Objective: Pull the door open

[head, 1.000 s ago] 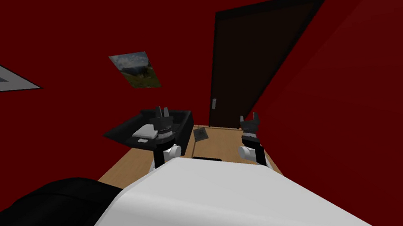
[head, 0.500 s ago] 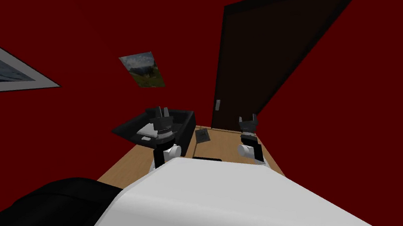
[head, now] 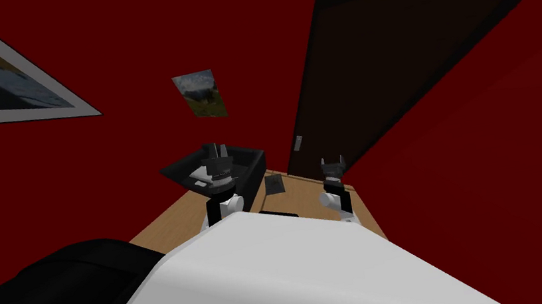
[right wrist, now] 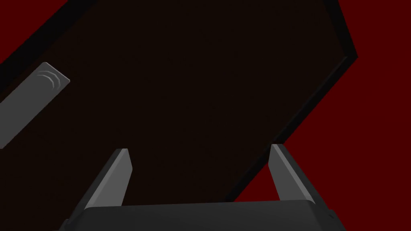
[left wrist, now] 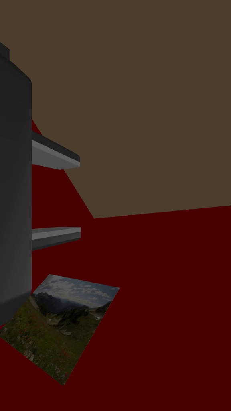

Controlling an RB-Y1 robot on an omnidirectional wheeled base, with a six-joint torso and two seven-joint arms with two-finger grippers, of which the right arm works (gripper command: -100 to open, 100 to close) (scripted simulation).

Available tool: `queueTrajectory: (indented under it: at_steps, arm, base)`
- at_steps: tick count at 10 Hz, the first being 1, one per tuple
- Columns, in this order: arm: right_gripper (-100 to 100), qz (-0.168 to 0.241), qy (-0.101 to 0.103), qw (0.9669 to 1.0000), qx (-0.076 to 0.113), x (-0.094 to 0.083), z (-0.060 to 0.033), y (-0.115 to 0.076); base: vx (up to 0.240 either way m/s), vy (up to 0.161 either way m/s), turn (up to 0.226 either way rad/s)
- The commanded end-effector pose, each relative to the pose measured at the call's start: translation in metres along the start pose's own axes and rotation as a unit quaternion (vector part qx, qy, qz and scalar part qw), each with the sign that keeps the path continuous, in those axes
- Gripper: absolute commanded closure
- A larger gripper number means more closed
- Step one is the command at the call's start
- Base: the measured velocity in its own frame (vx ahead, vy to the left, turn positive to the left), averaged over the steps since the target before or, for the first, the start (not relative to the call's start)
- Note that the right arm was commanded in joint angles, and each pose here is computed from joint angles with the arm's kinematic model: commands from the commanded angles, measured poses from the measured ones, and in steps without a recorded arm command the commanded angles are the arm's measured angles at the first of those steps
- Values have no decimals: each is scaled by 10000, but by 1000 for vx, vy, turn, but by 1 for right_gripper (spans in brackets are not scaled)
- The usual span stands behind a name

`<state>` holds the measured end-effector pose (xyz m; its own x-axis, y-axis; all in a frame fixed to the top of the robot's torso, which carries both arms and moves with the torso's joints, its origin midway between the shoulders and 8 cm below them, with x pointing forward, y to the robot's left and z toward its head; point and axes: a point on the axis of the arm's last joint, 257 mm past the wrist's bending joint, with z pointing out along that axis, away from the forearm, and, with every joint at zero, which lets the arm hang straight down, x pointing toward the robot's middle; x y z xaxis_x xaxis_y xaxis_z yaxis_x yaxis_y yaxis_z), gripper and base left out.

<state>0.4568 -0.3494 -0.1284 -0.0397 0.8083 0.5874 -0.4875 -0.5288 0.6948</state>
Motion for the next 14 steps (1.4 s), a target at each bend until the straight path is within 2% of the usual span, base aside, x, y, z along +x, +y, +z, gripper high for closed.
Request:
queueTrajectory:
  at_steps: [1,4,7,10,14]
  arm:
    - [-100,286,-150,9995,52,-116,1,-86]
    - [-100,789,-428,9959,114,-339,34,-211]
    - [-100,1276,-711,9892,148,-554,57,-331]
    - [-100,1742,-993,9796,156,-761,69,-444]
    - [-100,2314,-1353,9633,130,-1014,72,-584]
  base:
    - [110,-23,131]
    - [96,-16,146]
    - [98,-18,133]
    - [96,-30,140]
    - [90,-28,118]
